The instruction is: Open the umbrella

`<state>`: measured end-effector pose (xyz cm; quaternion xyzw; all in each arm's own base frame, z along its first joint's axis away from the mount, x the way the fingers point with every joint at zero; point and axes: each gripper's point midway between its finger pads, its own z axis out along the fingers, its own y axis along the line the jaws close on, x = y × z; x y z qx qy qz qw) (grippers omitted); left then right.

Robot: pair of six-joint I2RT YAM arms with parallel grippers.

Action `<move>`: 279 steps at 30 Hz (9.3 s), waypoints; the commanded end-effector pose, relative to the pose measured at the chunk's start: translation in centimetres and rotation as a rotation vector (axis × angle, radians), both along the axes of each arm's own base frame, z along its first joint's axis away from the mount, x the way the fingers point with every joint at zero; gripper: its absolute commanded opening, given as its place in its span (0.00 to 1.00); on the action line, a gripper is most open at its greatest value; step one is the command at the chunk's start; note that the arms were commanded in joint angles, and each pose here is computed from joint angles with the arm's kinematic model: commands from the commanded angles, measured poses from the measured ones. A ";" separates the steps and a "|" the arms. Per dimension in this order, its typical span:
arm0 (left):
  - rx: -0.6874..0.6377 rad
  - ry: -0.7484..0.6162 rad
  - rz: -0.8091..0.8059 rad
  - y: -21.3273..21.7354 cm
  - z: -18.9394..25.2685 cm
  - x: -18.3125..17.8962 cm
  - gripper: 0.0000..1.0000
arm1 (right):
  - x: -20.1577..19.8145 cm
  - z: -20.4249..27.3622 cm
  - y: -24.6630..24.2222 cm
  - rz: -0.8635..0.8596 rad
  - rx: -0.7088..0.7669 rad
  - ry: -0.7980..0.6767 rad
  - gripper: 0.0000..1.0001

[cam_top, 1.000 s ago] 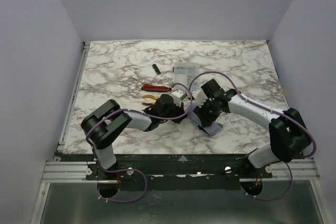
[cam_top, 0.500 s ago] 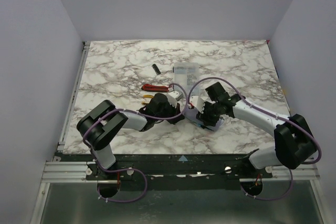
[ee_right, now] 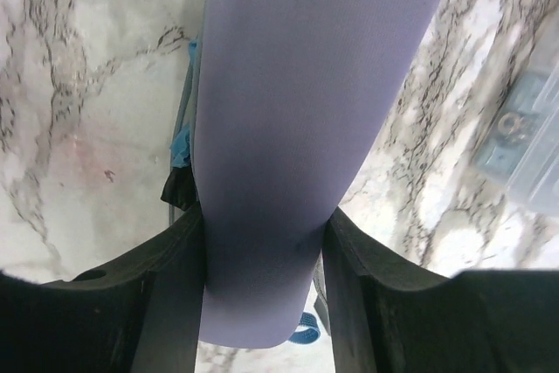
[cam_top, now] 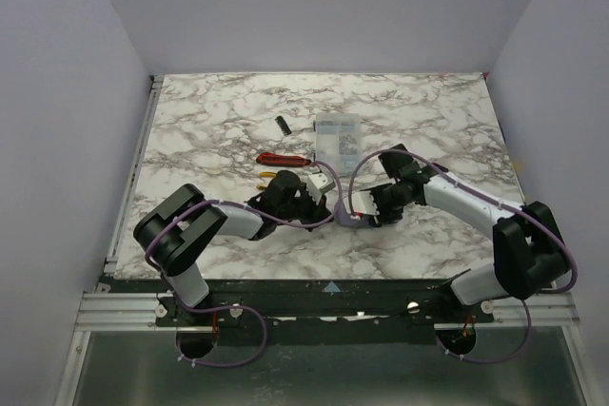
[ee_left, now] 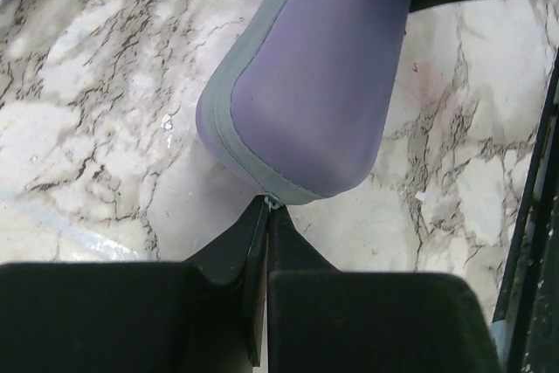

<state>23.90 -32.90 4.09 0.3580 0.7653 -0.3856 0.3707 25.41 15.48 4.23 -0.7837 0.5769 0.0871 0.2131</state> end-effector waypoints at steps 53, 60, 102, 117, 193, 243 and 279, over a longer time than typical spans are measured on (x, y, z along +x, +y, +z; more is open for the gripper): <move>0.072 -0.145 -0.101 -5.5 -0.7 -4.4 0.00 | 1.4 2.6 0.9 -1.544 0.360 1.136 0.83; 0.088 -0.135 -0.120 -5.7 -1.2 -4.6 0.00 | 1.9 1.2 1.0 -1.546 0.348 1.136 0.54; 0.190 -0.460 -0.099 -3.0 0.7 4.5 0.00 | -0.3 -2.3 -2.7 -1.069 0.032 0.844 0.00; 0.148 -0.319 0.015 -4.5 2.0 9.1 0.00 | 0.5 0.0 -1.1 -1.042 0.102 0.906 0.00; 0.012 0.294 0.300 -0.4 4.0 4.5 0.68 | 3.1 5.6 1.1 -1.176 0.240 0.509 0.71; -0.042 -0.046 0.308 7.4 13.6 10.0 0.99 | 24.4 7.7 -21.0 -1.563 0.168 0.058 0.00; -0.476 -0.039 0.076 5.0 29.9 0.7 0.95 | 6.5 37.0 11.2 -0.691 1.296 0.617 0.00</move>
